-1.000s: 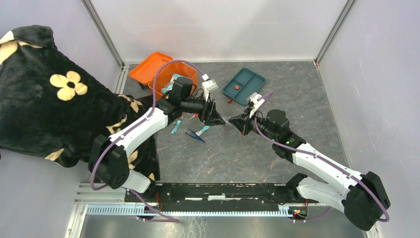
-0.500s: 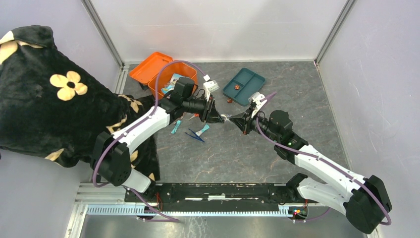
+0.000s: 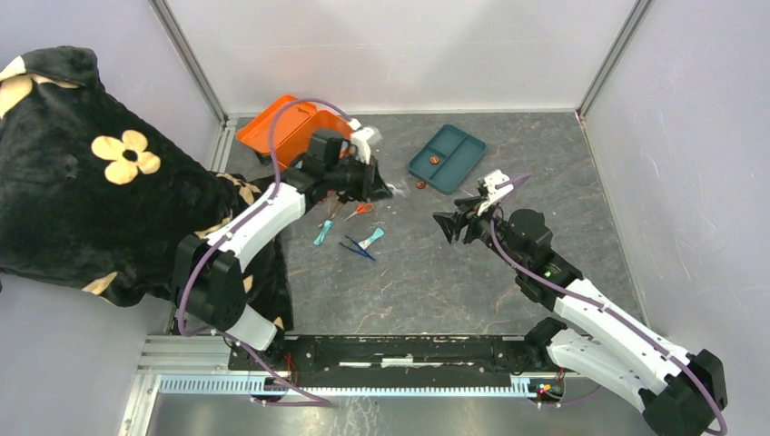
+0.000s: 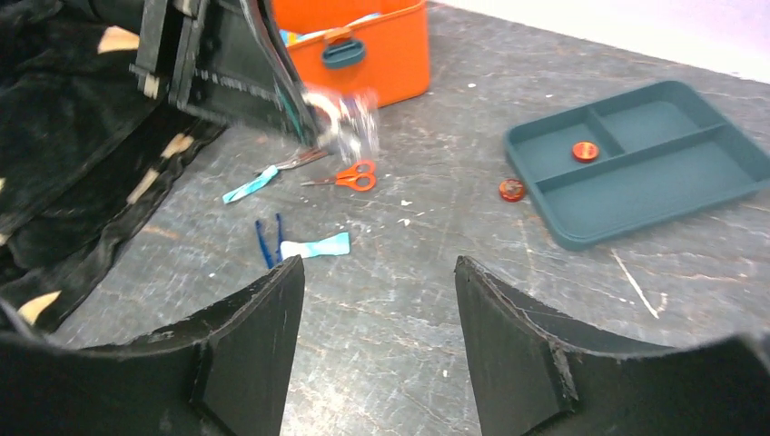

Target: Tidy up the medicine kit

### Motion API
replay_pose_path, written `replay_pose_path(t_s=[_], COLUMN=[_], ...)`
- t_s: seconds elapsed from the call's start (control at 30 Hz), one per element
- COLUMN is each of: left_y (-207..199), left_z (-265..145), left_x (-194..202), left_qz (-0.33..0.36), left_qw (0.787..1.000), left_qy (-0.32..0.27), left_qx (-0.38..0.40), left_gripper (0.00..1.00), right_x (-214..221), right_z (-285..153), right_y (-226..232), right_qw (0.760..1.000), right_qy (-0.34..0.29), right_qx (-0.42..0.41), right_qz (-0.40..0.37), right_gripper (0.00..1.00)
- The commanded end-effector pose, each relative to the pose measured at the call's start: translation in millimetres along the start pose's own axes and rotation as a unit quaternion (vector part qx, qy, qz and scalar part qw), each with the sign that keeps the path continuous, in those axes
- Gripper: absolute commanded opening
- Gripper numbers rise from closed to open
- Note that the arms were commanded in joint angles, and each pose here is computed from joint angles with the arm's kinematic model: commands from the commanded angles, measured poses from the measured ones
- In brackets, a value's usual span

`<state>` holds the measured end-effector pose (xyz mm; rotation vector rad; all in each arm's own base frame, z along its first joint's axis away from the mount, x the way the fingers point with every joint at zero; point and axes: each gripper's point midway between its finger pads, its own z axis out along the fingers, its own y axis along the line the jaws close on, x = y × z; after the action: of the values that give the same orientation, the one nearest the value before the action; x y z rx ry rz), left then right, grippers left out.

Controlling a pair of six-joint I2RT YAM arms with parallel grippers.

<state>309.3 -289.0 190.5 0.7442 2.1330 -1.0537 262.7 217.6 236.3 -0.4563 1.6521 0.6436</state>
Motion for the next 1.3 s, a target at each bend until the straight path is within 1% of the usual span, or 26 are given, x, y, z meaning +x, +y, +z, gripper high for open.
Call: replay_pose_path(t_s=[0.0,0.1,0.13,0.17,0.23,0.27,0.37,0.5,0.6,0.67,0.7,0.73,0.77,0.93,1.03,1.13,1.27], left_y=[82.8,134.3,147.6,160.8,175.7,188.9,211.9,235.9,248.1,250.9,250.3,247.5,244.6,222.8,203.3,189.6,170.2], left_z=[-61.9,-112.3,-124.8,-130.6,-136.0,-129.2,-116.2,-108.6,-109.8,-109.7,-108.4,-108.4,-110.1,-133.4,-146.9,-157.7,-171.8], left_x=[-75.3,-102.3,-108.1,-112.2,-124.9,-121.5,-122.0,-114.0,-106.6,-106.1,-104.0,-105.8,-106.8,-110.8,-109.1,-96.4,-83.5], left_qz=[-0.069,-0.108,-0.115,-0.118,-0.112,-0.118,-0.120,-0.129,-0.136,-0.139,-0.143,-0.143,-0.144,-0.140,-0.136,-0.131,-0.116], left_qw=[0.969,0.921,0.907,0.897,0.890,0.891,0.893,0.889,0.885,0.885,0.886,0.889,0.889,0.883,0.883,0.882,0.881], left_qy=[-0.141,-0.212,-0.227,-0.232,-0.235,-0.217,-0.187,-0.168,-0.161,-0.156,-0.150,-0.150,-0.151,-0.166,-0.178,-0.180,-0.196], left_qx=[-0.188,-0.308,-0.337,-0.357,-0.374,-0.382,-0.391,-0.406,-0.416,-0.416,-0.414,-0.409,-0.408,-0.417,-0.412,-0.415,-0.414], left_gripper=[0.18,0.19,0.19,0.20,0.20,0.20,0.20,0.21,0.24,0.29,0.33,0.37,0.43,0.61,0.66,0.71,0.75], right_x=[3.9,10.6,12.6,15.3,19.5,21.4,27.2,30.4,31.5,29.4,35.2,36.7,36.7,42.5,48.9,54.4,57.5], right_z=[-8.6,-9.5,-10.1,-10.2,-11.0,-11.3,-11.4,-12.4,-13.0,-12.0,-13.3,-13.0,-12.4,-14.2,-21.2,-29.1,-33.3], right_y=[-23.2,-20.6,-19.0,-17.3,-17.6,-17.7,-18.0,-21.2,-26.1,-28.0,-29.4,-30.1,-30.5,-38.0,-55.6,-73.1,-86.0], right_qw=[0.998,0.998,0.998,0.998,0.998,0.998,0.998,0.996,0.995,0.995,0.994,0.993,0.993,0.990,0.981,0.968,0.955], right_qy=[0.005,0.020,0.024,0.028,0.035,0.039,0.052,0.063,0.065,0.063,0.077,0.081,0.082,0.090,0.094,0.101,0.104], right_qx=[0.064,0.056,0.052,0.048,0.048,0.048,0.048,0.057,0.071,0.076,0.080,0.082,0.084,0.111,0.168,0.227,0.273], right_qz=[-0.005,-0.003,0.000,0.000,0.002,0.002,0.001,0.000,-0.002,-0.003,-0.003,-0.002,0.000,0.017,0.033,0.046,0.061], right_gripper=[0.68,0.68,0.69,0.69,0.69,0.69,0.69,0.70,0.69,0.69,0.70,0.70,0.70,0.71,0.72,0.74,0.77])
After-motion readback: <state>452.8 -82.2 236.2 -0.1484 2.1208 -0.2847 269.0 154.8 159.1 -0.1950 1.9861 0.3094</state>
